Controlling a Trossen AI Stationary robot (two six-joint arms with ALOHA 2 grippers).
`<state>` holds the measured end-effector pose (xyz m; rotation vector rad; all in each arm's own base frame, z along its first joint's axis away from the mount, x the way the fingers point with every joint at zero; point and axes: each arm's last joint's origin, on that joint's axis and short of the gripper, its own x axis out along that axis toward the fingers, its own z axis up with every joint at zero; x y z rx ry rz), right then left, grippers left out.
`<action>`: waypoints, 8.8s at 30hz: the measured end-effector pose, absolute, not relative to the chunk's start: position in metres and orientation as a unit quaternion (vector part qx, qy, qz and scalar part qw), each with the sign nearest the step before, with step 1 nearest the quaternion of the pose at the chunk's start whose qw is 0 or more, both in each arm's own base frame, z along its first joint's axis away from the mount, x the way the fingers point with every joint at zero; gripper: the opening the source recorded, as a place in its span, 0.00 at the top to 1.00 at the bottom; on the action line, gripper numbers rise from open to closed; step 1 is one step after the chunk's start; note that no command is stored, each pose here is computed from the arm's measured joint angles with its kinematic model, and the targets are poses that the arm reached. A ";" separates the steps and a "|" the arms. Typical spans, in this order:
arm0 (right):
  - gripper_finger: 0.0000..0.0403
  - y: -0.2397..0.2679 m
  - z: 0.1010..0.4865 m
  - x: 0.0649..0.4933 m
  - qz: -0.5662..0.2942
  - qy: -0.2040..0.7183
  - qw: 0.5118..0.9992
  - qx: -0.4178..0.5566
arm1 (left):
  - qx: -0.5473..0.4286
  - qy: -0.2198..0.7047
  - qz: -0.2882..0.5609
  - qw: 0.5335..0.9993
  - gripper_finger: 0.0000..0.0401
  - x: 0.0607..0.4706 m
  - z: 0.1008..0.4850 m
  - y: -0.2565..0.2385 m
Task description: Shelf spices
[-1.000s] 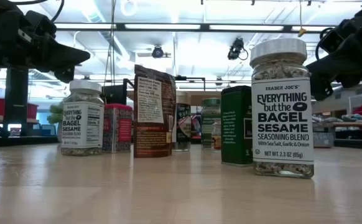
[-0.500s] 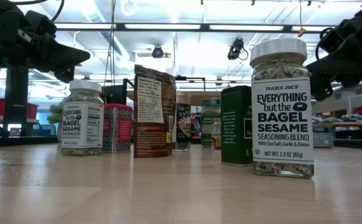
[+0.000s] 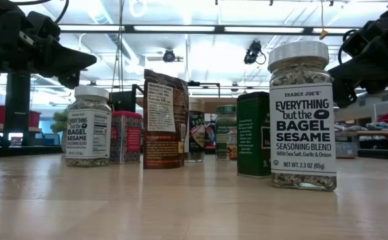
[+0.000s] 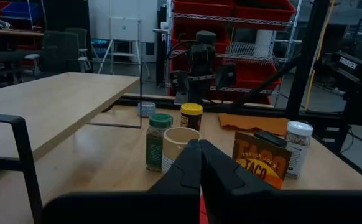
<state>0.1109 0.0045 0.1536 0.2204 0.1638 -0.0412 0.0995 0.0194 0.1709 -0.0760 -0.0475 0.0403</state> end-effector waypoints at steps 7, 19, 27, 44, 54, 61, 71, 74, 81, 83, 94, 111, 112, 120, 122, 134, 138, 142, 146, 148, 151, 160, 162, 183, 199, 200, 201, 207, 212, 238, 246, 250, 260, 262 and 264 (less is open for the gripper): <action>0.17 0.005 0.154 0.111 -0.020 0.082 0.990 0.110 | -0.038 -0.024 0.020 0.999 0.99 0.099 0.171 0.019; 0.17 0.005 0.154 0.111 -0.020 0.082 0.990 0.110 | -0.038 -0.024 0.020 0.999 0.99 0.099 0.171 0.019; 0.17 0.004 0.154 0.111 -0.021 0.082 0.990 0.110 | -0.038 -0.024 0.020 0.999 0.99 0.099 0.171 0.019; 0.17 0.005 0.154 0.111 -0.020 0.082 0.990 0.110 | -0.038 -0.024 0.020 0.999 0.99 0.099 0.171 0.019; 0.17 0.005 0.154 0.111 -0.020 0.082 0.990 0.110 | -0.038 -0.024 0.020 0.999 0.99 0.099 0.171 0.019; 0.17 0.004 0.154 0.111 -0.021 0.082 0.990 0.110 | -0.038 -0.024 0.020 0.999 0.99 0.099 0.171 0.019; 0.17 0.005 0.154 0.111 -0.020 0.082 0.990 0.110 | -0.038 -0.024 0.020 0.999 0.99 0.099 0.171 0.019; 0.17 0.005 0.154 0.111 -0.021 0.082 0.990 0.110 | -0.038 -0.024 0.020 0.999 0.99 0.099 0.171 0.019; 0.17 0.004 0.154 0.111 -0.020 0.081 0.990 0.110 | -0.038 -0.024 0.020 0.999 0.99 0.099 0.171 0.019; 0.17 0.005 0.154 0.111 -0.020 0.082 0.990 0.110 | -0.038 -0.024 0.020 0.999 0.99 0.099 0.171 0.019; 0.17 0.005 0.154 0.111 -0.020 0.081 0.990 0.110 | -0.038 -0.024 0.020 0.999 0.99 0.099 0.171 0.019; 0.17 0.005 0.154 0.111 -0.020 0.082 0.990 0.110 | -0.038 -0.024 0.020 0.999 0.99 0.099 0.171 0.019; 0.17 0.005 0.154 0.111 -0.020 0.082 0.990 0.110 | -0.038 -0.024 0.020 0.999 0.99 0.099 0.171 0.019; 0.17 0.004 0.154 0.111 -0.021 0.082 0.990 0.110 | -0.038 -0.024 0.020 0.999 0.99 0.099 0.171 0.019; 0.17 0.004 0.154 0.111 -0.020 0.082 0.990 0.110 | -0.038 -0.024 0.020 0.999 0.99 0.099 0.171 0.019; 0.17 0.005 0.154 0.111 -0.020 0.082 0.990 0.110 | -0.038 -0.024 0.020 0.999 0.99 0.099 0.171 0.019; 0.17 0.004 0.154 0.111 -0.020 0.082 0.990 0.110 | -0.038 -0.024 0.020 0.999 0.99 0.099 0.171 0.019; 0.17 0.004 0.154 0.111 -0.021 0.082 0.990 0.110 | -0.038 -0.024 0.020 0.999 0.99 0.099 0.171 0.019; 0.17 0.004 0.154 0.111 -0.020 0.082 0.990 0.110 | -0.038 -0.024 0.020 0.999 0.99 0.099 0.171 0.019; 0.17 0.004 0.154 0.111 -0.021 0.081 0.990 0.110 | -0.038 -0.024 0.020 0.999 0.99 0.099 0.171 0.019; 0.17 0.005 0.154 0.111 -0.020 0.082 0.990 0.110 | -0.038 -0.024 0.020 0.999 0.99 0.099 0.171 0.019; 0.17 0.004 0.154 0.111 -0.021 0.082 0.990 0.110 | -0.038 -0.024 0.020 0.999 0.99 0.099 0.171 0.019; 0.17 0.004 0.154 0.111 -0.021 0.082 0.990 0.110 | -0.038 -0.024 0.020 0.999 0.99 0.099 0.171 0.019; 0.23 0.004 0.139 0.115 -0.045 0.157 0.980 0.113 | -0.038 -0.024 0.020 0.999 0.99 0.099 0.171 0.019; 0.25 0.003 0.130 0.139 -0.098 0.234 0.961 0.105 | -0.038 -0.024 0.020 0.999 0.99 0.099 0.171 0.019; 0.25 0.003 0.133 0.143 -0.097 0.240 0.961 0.097 | -0.038 -0.024 0.020 0.999 0.99 0.099 0.171 0.019; 0.25 0.004 0.135 0.147 -0.096 0.244 0.961 0.090 | -0.038 -0.024 0.020 0.999 0.99 0.099 0.171 0.019; 0.25 0.004 0.135 0.168 -0.099 0.294 0.950 0.038 | -0.038 -0.024 0.020 0.999 0.99 0.099 0.171 0.019; 0.25 0.005 0.130 0.182 -0.100 0.322 0.941 0.037 | -0.038 -0.024 0.020 0.999 0.99 0.099 0.171 0.019; 0.51 0.002 0.164 0.252 -0.099 0.266 0.958 0.046 | -0.037 -0.026 0.020 0.999 0.99 0.099 0.171 0.019; 0.51 0.000 0.248 0.268 -0.130 0.312 0.941 0.034 | -0.036 -0.031 0.020 0.999 0.99 0.099 0.172 0.019; 0.51 -0.010 0.291 0.275 -0.186 0.297 0.936 0.023 | -0.035 -0.036 0.019 0.999 0.99 0.099 0.173 0.019; 0.51 -0.086 0.357 0.282 -0.361 0.228 0.901 0.078 | -0.035 -0.036 0.019 0.999 0.99 0.099 0.173 0.019; 0.51 -0.105 0.358 0.285 -0.389 0.229 0.888 0.089 | -0.035 -0.036 0.019 0.999 0.99 0.099 0.173 0.019; 0.51 -0.125 0.357 0.288 -0.415 0.232 0.875 0.095 | -0.035 -0.038 0.019 0.999 0.99 0.099 0.174 0.019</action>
